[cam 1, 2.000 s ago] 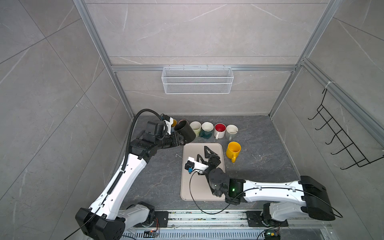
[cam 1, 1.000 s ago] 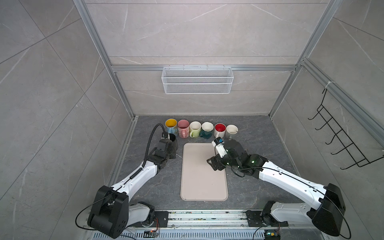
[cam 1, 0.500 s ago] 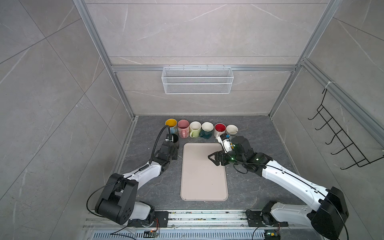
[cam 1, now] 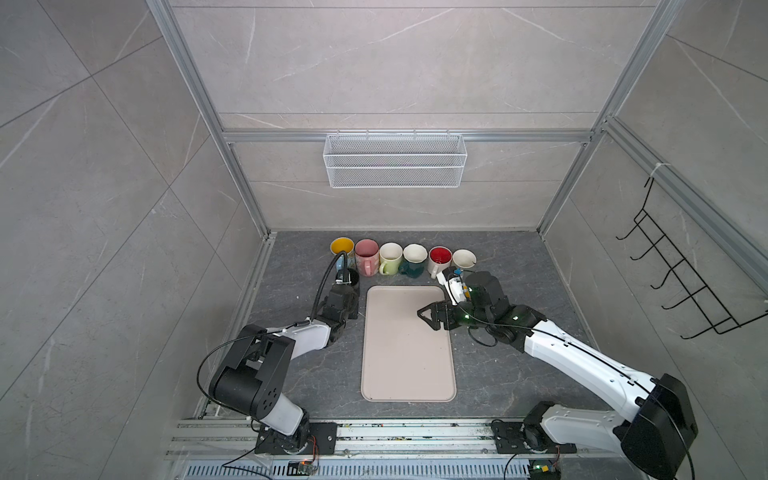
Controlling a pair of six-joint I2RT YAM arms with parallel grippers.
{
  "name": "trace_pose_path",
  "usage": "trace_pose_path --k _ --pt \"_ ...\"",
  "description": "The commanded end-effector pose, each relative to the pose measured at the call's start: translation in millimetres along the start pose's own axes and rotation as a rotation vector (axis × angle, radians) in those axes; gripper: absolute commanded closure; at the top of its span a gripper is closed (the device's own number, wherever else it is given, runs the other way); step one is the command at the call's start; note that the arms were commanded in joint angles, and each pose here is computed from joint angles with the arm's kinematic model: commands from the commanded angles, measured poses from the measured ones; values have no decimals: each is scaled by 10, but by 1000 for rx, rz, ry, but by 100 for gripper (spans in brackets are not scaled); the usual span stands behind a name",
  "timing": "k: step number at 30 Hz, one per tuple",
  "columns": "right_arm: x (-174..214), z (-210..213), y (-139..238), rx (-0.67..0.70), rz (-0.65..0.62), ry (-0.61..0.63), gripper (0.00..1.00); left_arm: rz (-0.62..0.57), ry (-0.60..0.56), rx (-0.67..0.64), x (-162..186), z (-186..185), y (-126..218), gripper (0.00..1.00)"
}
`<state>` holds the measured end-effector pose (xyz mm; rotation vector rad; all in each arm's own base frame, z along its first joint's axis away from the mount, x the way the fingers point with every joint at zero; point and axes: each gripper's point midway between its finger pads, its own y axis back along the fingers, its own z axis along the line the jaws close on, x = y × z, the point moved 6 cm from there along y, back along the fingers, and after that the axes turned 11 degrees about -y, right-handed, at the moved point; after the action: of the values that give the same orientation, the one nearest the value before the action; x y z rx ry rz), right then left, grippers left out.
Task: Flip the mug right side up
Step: 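Lower the black mug upright beside the blue mug and open the left gripper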
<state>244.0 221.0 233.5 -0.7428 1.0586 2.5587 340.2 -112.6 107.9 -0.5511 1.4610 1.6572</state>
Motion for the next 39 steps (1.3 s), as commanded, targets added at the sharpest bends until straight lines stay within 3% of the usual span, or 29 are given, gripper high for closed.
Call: trace_pose_path --k 1,13,27,39 --pt "2 13 44 -23 -11 -11 16 -94 38 -38 -201 28 -21 100" --pt "13 -17 32 -21 -5 -22 14 -2 74 -15 -206 11 -15 100" --pt "12 -25 17 -26 -2 -24 12 -48 87 45 -347 31 235 55" --pt "-208 88 155 4 -52 -14 9 -235 101 57 -652 210 883 49"
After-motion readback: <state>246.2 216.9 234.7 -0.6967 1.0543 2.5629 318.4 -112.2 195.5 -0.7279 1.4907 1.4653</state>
